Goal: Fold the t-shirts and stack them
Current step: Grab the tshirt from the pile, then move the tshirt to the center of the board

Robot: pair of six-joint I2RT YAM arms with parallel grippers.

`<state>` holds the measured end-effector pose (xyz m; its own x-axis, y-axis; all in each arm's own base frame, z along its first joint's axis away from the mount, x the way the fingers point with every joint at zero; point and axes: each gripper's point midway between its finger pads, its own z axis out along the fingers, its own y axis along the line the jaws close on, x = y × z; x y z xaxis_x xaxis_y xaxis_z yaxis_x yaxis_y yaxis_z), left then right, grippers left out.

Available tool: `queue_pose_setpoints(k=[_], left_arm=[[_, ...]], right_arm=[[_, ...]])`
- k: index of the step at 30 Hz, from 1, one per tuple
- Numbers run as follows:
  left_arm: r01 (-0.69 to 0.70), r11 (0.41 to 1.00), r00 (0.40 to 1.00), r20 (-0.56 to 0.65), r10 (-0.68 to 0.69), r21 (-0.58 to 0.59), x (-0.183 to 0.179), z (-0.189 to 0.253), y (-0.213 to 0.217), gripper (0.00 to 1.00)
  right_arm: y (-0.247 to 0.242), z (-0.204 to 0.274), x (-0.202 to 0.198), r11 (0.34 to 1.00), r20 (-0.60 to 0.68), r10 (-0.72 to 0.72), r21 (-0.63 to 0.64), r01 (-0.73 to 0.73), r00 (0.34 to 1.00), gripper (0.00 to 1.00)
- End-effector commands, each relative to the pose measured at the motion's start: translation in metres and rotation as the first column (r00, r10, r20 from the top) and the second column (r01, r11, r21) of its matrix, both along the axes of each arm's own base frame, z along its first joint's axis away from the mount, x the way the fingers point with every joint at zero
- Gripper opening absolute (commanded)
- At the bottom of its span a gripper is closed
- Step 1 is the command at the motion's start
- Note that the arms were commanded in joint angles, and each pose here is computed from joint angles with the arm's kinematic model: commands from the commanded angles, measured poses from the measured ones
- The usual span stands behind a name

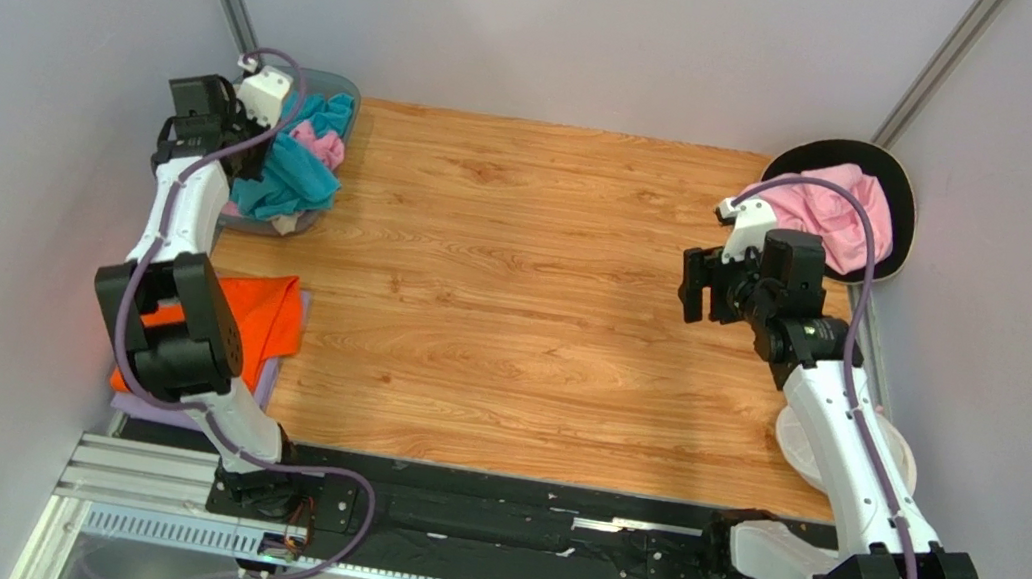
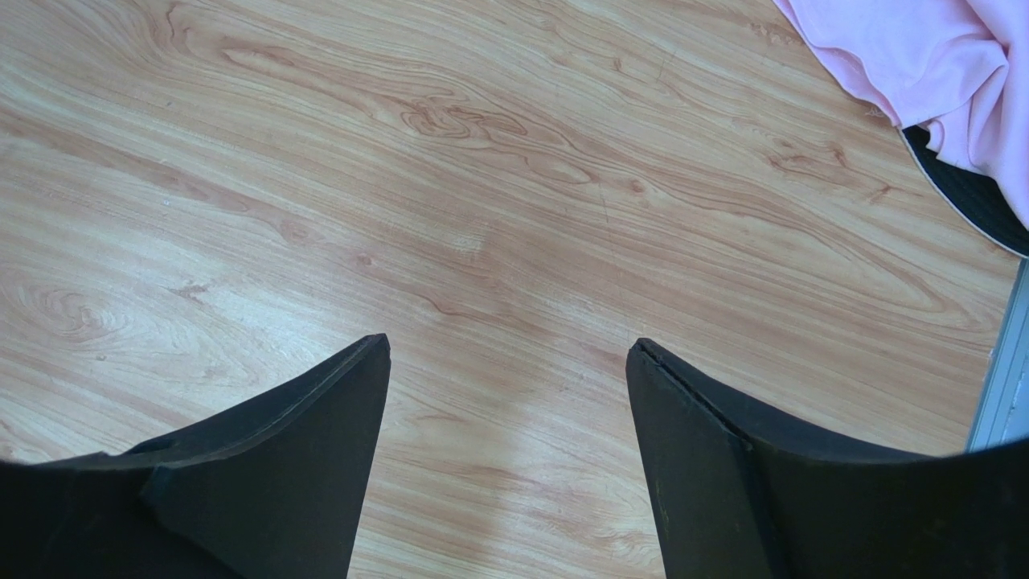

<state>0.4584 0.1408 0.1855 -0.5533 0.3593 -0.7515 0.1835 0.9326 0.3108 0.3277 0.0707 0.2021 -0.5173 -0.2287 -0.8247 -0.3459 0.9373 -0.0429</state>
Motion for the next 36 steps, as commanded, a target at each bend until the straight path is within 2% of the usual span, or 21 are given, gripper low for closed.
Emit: queue_pose_setpoints(k=[1,5,8,12,17,21,26,27,32,36], left_arm=[[0.118,0.985,0.972,0.218,-0.089,-0.123,-0.020,0.124,-0.044,0.00],[0.136,0.961,0.956,0.285,-0.064,-0.239,-0.039,0.175,-0.072,0.00],[0.167,0.946,0.923,0.383,-0.051,-0.276,-0.054,0.218,-0.086,0.00],[0.290,0.927,0.851,0.508,-0.135,-0.240,-0.087,0.275,-0.123,0.00],[0.399,0.903,0.795,0.552,-0.253,-0.160,-0.120,0.309,-0.165,0.00],[0.505,0.853,0.731,0.590,-0.342,-0.131,-0.150,0.336,-0.201,0.00],[0.568,0.808,0.732,0.545,-0.410,-0.156,-0.163,0.317,-0.229,0.00],[0.596,0.784,0.734,0.515,-0.442,-0.176,-0.163,0.301,-0.242,0.00],[0.617,0.760,0.754,0.431,-0.495,-0.206,-0.153,0.255,-0.272,0.00],[0.656,0.721,0.745,0.343,-0.572,-0.222,-0.142,0.203,-0.317,0.00]], right_arm=[[0.004,0.001,0.002,1.000,0.005,0.024,0.006,-0.024,1.000,0.77],[0.005,-0.001,0.002,1.000,-0.001,0.029,0.008,-0.029,1.000,0.76],[0.005,-0.003,0.002,1.000,-0.005,0.030,0.006,-0.030,1.000,0.76],[0.006,-0.006,0.001,0.999,-0.016,0.034,0.006,-0.034,0.999,0.77],[0.005,-0.008,0.002,0.999,-0.025,0.034,0.004,-0.033,0.999,0.76],[0.006,-0.011,0.002,0.999,-0.032,0.036,0.002,-0.036,0.999,0.77],[0.005,-0.014,0.003,0.999,-0.040,0.034,-0.002,-0.034,0.999,0.76],[0.005,-0.014,0.003,0.999,-0.039,0.033,-0.002,-0.033,0.999,0.77],[0.004,-0.016,0.003,0.999,-0.044,0.032,-0.008,-0.033,0.999,0.77],[0.004,-0.020,0.004,0.999,-0.054,0.033,-0.014,-0.034,0.998,0.77]])
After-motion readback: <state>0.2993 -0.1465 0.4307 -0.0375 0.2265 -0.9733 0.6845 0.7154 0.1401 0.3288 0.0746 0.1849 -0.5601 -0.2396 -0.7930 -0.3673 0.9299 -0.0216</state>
